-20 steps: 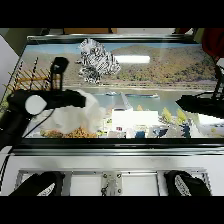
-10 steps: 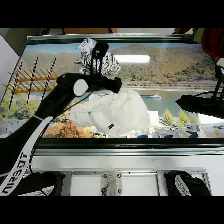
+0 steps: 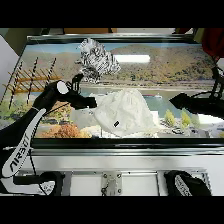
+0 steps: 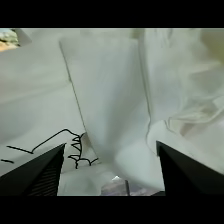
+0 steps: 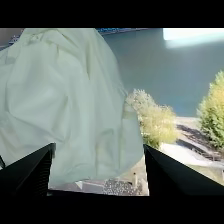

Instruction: Fold the clothes and pants, and hang the long-sleeved shirts on hangers.

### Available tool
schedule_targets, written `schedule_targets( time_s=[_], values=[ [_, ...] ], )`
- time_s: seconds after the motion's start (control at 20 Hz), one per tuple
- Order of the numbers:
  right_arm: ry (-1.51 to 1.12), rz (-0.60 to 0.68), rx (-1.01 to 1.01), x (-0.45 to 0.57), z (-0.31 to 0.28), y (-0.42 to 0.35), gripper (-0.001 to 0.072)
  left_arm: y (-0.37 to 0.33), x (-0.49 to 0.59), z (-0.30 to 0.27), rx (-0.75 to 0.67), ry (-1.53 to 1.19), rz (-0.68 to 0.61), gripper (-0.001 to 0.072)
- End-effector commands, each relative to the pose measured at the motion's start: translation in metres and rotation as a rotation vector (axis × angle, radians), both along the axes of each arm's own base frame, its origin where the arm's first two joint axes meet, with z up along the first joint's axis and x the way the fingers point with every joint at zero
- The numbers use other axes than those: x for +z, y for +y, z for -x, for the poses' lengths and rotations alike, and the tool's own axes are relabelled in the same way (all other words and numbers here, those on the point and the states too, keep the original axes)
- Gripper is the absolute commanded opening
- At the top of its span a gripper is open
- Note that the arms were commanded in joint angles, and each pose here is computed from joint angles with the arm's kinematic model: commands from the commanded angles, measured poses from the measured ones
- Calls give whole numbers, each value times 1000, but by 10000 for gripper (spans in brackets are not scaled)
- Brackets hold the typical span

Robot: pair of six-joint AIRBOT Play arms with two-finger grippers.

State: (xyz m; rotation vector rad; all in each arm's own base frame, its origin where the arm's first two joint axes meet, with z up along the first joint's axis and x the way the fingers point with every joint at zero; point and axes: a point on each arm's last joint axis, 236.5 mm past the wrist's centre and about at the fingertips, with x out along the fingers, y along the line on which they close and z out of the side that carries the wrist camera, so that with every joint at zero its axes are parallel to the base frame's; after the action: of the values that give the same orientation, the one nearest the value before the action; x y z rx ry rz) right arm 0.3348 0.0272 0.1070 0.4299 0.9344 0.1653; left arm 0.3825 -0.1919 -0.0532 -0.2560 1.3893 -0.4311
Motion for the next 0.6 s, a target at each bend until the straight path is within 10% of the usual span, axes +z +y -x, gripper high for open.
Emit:
schedule_targets(
  time_s=[0.0,0.3,0.4,0.55],
  values=[
    [103,23,-3,-38,4,-8,607,-21,-34,15,-30,109,59,623],
    [445,-56,6,-165,44,7,607,-53,-27,-13,-88,59,72,590],
    [515,-78,30,-192,46,23,607,-54,-23,-16,-90,48,74,236],
    [530,-108,44,-218,35,51,607,-51,-23,-15,-90,59,74,11]
  ],
)
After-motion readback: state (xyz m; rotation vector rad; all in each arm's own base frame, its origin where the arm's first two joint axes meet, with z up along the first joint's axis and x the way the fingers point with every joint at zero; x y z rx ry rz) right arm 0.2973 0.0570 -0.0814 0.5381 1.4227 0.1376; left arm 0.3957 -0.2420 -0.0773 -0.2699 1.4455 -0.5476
